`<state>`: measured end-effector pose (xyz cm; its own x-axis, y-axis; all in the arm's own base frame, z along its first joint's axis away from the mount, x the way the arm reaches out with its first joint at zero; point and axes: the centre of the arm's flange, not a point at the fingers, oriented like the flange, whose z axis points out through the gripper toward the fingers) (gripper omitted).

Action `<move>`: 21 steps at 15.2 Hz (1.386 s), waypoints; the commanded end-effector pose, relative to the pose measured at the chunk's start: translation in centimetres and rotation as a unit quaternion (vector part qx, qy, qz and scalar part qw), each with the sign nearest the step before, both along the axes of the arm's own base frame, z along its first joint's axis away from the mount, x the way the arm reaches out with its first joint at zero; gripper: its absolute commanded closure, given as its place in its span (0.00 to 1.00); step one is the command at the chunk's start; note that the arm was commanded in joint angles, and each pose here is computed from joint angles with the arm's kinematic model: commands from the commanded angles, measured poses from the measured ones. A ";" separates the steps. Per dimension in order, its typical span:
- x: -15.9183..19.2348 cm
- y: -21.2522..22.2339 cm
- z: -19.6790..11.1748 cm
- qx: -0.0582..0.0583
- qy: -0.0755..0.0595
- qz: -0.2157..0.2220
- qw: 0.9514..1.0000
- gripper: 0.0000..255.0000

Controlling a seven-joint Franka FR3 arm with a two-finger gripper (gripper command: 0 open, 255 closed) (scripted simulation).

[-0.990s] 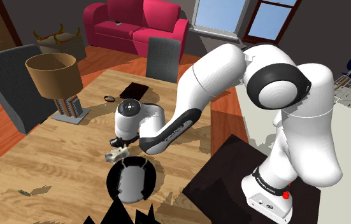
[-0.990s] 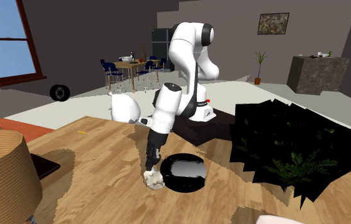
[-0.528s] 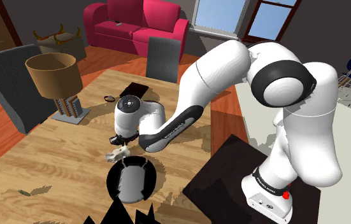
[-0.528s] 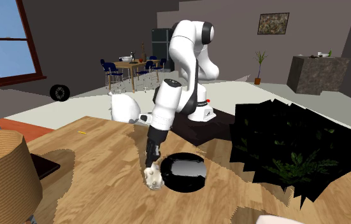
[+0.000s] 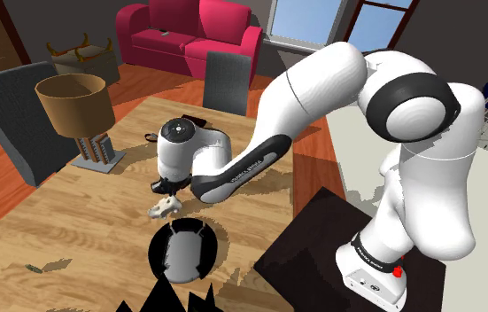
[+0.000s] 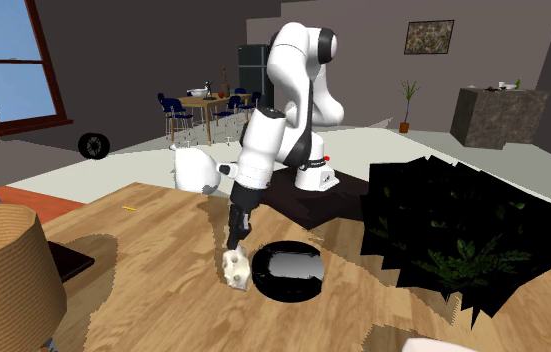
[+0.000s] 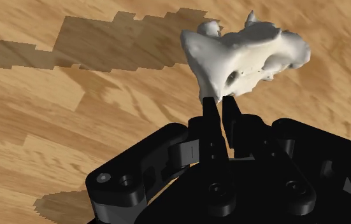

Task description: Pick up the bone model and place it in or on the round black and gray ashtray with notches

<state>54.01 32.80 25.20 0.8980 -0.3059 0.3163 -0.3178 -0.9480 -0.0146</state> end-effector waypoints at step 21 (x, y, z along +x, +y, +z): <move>-13.7 1.8 8.5 0.000 0.000 0.000 1.000 1.00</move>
<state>40.87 34.54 33.81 0.8984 -0.3051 0.3160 -0.3169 -0.9483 -0.0146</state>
